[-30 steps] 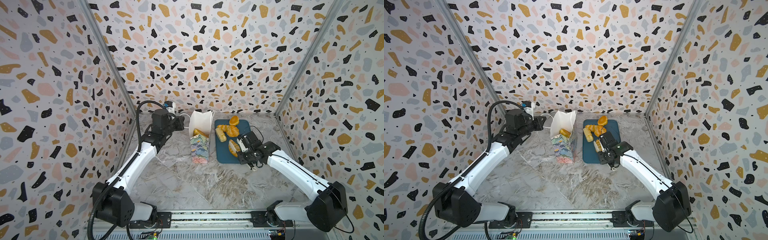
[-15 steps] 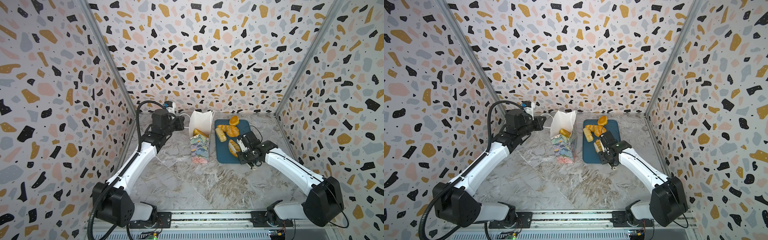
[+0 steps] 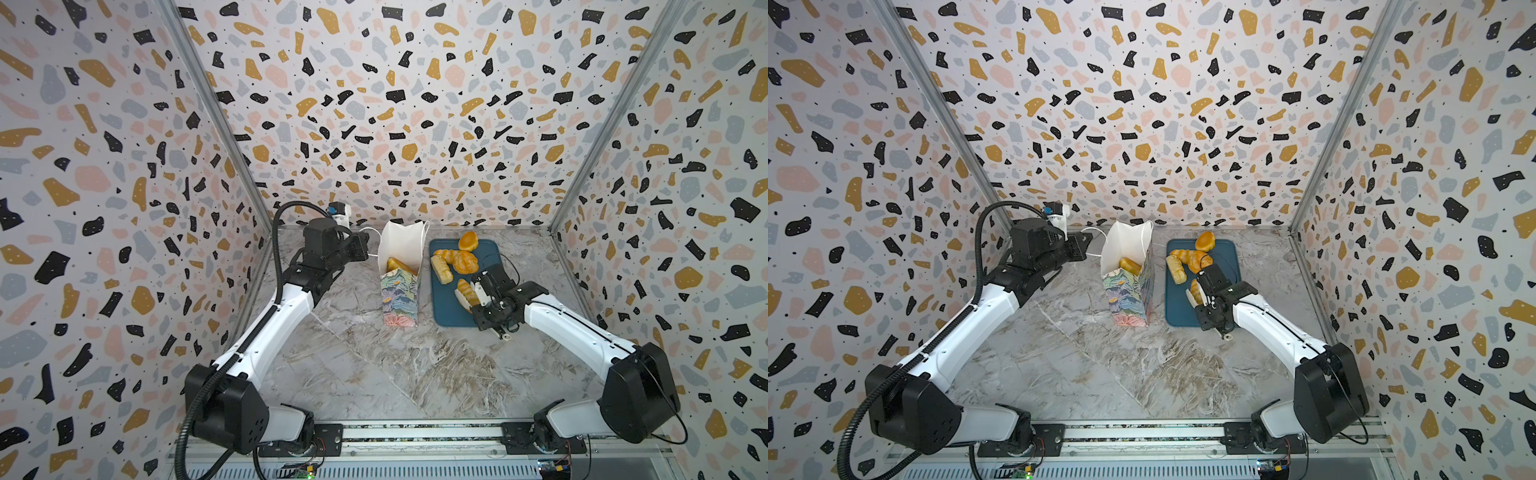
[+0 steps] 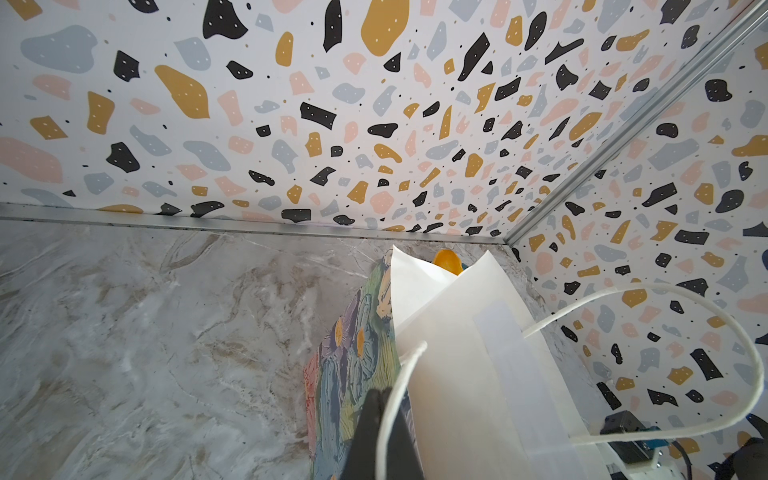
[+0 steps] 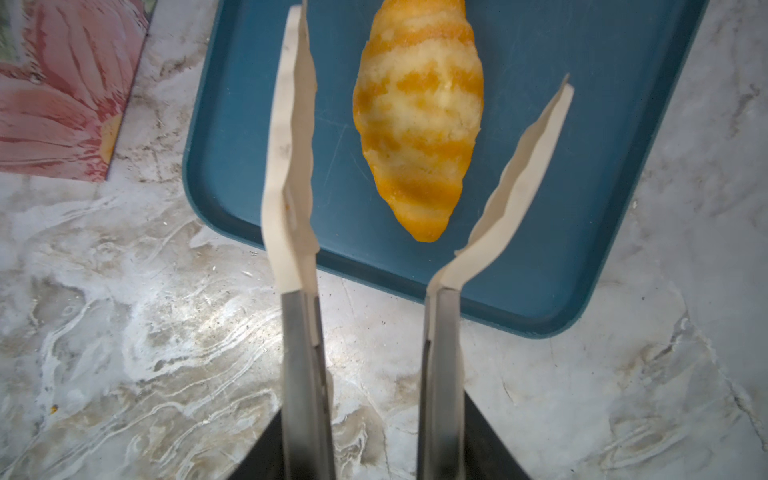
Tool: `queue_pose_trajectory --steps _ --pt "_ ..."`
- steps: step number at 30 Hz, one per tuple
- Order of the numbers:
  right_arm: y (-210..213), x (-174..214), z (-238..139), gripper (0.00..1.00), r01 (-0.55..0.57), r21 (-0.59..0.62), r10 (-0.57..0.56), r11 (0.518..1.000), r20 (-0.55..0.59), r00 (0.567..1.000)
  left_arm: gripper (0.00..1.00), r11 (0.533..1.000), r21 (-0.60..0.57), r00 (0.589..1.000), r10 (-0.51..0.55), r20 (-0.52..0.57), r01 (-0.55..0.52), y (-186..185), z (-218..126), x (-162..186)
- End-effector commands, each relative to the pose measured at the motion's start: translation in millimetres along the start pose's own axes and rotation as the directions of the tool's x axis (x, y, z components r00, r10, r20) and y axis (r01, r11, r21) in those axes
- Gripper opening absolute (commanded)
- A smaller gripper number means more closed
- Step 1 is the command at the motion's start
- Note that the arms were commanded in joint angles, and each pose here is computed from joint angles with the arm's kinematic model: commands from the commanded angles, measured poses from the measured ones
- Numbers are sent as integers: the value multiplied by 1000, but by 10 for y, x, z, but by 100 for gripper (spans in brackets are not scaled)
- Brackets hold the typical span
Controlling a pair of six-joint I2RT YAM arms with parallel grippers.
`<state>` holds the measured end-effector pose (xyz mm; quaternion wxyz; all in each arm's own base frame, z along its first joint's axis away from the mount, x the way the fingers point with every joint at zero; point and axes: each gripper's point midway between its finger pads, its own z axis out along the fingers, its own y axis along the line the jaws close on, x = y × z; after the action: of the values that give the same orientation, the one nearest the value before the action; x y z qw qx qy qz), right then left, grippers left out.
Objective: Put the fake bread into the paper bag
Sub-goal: 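Move the open tongs over the striped croissant on the tray with the right gripper, then close the tongs around the striped croissant with the right gripper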
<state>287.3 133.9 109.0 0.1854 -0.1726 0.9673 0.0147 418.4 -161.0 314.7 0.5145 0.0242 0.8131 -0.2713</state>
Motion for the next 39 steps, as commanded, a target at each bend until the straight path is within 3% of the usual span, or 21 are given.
queue_pose_trajectory --steps 1,22,39 --pt "-26 -8 35 50 6 4 -6 1000 2 1000 0 1000 -10 1000 11 12 -10 34 12 -21" --pt "-43 -25 253 44 27 23 -26 999 -46 999 0 1000 -10 1000 12 8 -12 38 25 -7" --pt "-4 -78 224 20 24 3 -23 1000 -45 999 0 1000 -11 1000 7 2 -7 50 48 10"
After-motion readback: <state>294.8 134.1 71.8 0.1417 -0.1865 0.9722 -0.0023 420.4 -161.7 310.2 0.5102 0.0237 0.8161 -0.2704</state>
